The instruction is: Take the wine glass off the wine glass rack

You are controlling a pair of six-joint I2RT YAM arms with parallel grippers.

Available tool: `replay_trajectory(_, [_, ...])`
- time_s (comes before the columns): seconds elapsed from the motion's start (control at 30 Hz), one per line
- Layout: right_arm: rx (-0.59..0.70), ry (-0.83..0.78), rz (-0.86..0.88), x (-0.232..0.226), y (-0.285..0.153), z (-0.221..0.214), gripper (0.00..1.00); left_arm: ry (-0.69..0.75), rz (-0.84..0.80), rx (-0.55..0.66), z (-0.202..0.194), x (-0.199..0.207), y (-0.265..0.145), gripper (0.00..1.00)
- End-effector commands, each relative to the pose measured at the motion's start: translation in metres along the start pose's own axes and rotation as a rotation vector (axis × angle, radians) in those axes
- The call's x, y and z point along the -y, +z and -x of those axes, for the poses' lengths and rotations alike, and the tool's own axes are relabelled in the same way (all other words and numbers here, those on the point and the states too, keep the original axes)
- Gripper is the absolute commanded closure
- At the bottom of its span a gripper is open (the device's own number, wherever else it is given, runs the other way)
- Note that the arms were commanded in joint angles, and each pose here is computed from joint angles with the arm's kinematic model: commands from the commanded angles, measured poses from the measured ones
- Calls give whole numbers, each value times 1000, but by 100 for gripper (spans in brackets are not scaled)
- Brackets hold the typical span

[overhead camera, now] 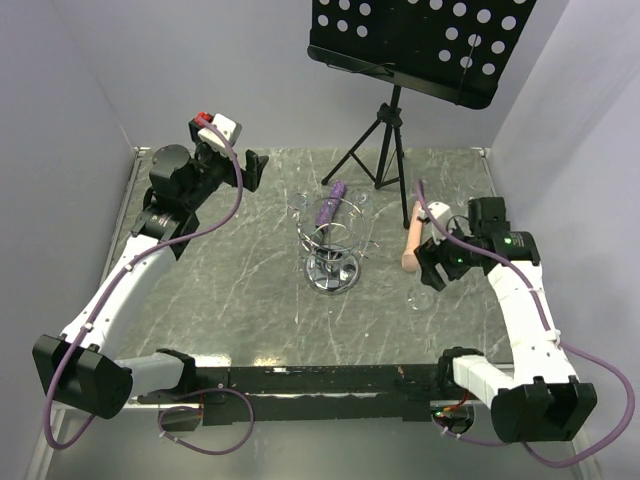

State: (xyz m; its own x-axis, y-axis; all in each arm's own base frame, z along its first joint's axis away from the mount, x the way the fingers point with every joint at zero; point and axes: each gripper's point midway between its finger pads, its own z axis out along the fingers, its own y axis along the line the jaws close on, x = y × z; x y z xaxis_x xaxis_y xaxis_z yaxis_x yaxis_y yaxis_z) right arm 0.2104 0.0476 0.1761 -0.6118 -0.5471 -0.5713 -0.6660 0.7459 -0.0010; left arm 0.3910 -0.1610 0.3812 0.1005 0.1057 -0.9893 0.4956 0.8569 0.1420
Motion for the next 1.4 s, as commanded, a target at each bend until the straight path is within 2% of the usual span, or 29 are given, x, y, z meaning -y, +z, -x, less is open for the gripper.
replay_trajectory(0.0, [65, -28, -161, 44, -19, 17, 45, 12, -31, 53, 23, 5, 0, 0])
replay_trajectory(0.2, [71, 42, -240, 92, -22, 17, 45, 9, -35, 40, 22, 5, 2, 0])
replay_trajectory(0.4, [129, 147, -305, 144, -28, 27, 45, 23, -39, 22, 21, 5, 2, 0])
replay_trajectory(0.7, [153, 217, -352, 194, -26, 39, 46, 25, -43, 4, 16, 6, 3, 0])
replay_trajectory(0.97, [108, 254, -358, 213, -20, 35, 47, 35, -41, -5, 12, 6, 3, 0])
replay_trajectory(1.37, [42, 271, -331, 203, -13, 18, 46, 32, -46, -4, 10, 6, 6, 0])
